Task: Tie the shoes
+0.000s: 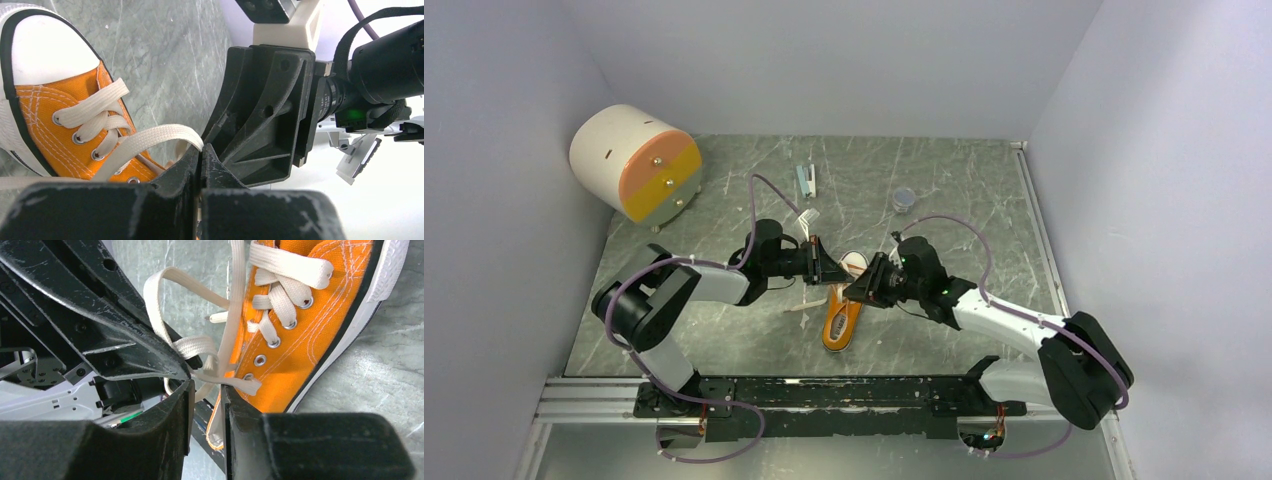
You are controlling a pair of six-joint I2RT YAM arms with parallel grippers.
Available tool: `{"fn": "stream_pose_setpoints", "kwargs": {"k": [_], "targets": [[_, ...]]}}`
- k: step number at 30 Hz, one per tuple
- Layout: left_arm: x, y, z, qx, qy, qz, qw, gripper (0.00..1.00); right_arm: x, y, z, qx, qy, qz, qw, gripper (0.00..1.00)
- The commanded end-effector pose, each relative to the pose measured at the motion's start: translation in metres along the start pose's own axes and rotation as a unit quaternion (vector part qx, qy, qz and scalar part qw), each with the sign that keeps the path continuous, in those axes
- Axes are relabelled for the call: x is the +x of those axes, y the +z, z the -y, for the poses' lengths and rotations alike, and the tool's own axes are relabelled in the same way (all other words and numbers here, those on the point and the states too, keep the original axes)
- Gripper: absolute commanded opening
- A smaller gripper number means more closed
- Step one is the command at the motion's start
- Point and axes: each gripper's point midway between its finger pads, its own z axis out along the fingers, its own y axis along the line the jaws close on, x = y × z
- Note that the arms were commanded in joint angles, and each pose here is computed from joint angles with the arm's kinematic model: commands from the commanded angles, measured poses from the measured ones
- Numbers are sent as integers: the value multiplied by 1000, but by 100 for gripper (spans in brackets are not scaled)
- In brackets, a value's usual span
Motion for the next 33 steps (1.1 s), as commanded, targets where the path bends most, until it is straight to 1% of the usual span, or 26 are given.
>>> {"fn": "stream_pose_setpoints", "kwargs": {"k": [1, 5, 12, 16, 20, 25, 27, 33], "targets": [[-11, 3, 14, 29, 23, 9, 999, 5, -3, 6, 0, 1, 4, 13, 1000, 31], [-12, 3, 15, 30, 23, 8, 999, 5, -5, 10, -2, -1, 5, 19, 1000, 34], [-10, 2, 13, 30, 19, 9, 999, 5, -12, 16, -5, 6, -6, 33, 999, 34], [-10, 2, 14, 33, 19, 9, 999, 5, -15, 15, -7, 4, -8, 49, 999, 39], [-10, 2, 14, 34, 19, 7, 999, 5, -15, 13, -20, -16, -26, 59, 998, 42], [-9, 3, 13, 32, 15, 5, 999, 5, -17, 10, -31, -34, -50, 89, 994, 42], [-9, 3, 14, 36, 13, 5, 999, 5, -18, 11, -29, -19, -54, 104, 993, 42], [-9, 3, 16, 41, 12, 4, 999, 5, -13, 15, -15, 29, -36, 103, 994, 41]]}}
